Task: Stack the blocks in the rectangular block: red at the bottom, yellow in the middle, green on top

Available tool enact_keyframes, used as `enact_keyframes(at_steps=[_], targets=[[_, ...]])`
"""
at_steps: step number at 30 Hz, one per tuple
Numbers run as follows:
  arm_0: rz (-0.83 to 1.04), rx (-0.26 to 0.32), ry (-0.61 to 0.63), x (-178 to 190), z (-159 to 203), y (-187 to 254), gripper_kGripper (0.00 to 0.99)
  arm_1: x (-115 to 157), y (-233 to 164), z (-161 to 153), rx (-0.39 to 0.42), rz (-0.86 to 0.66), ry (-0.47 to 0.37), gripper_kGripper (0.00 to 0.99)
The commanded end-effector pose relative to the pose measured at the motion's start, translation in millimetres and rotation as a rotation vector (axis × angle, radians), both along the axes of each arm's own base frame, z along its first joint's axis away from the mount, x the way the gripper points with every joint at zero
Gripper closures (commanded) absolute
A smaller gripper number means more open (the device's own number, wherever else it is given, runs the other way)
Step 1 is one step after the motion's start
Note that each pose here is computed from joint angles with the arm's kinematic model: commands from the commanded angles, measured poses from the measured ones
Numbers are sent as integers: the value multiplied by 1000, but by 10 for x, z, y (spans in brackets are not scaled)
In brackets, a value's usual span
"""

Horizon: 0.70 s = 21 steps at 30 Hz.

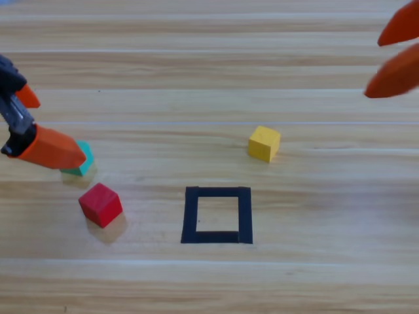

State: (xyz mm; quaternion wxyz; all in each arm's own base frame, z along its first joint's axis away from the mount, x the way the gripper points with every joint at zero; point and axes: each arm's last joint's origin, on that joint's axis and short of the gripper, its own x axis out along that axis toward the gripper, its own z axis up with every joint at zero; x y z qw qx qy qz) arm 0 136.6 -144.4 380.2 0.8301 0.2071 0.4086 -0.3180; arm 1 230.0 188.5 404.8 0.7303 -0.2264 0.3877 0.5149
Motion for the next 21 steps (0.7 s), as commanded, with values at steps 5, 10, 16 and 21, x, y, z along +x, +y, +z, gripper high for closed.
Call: enact_keyframes(at_steps=[5,10,16,21], targets=[[110,-16,-14,239,112,-77,0,795,611,-858,-291,-85,113,1],[257,25,55,815,87,-179,0,1075,811,-1074,-356,-111,96,1],[365,35,168,1279,-45,-25,0,1293,1261,-1367,-469,-77,85,4],[356,75,198,1310,-151,15,0,1404,1581,-1639,-518,-39,119,4]])
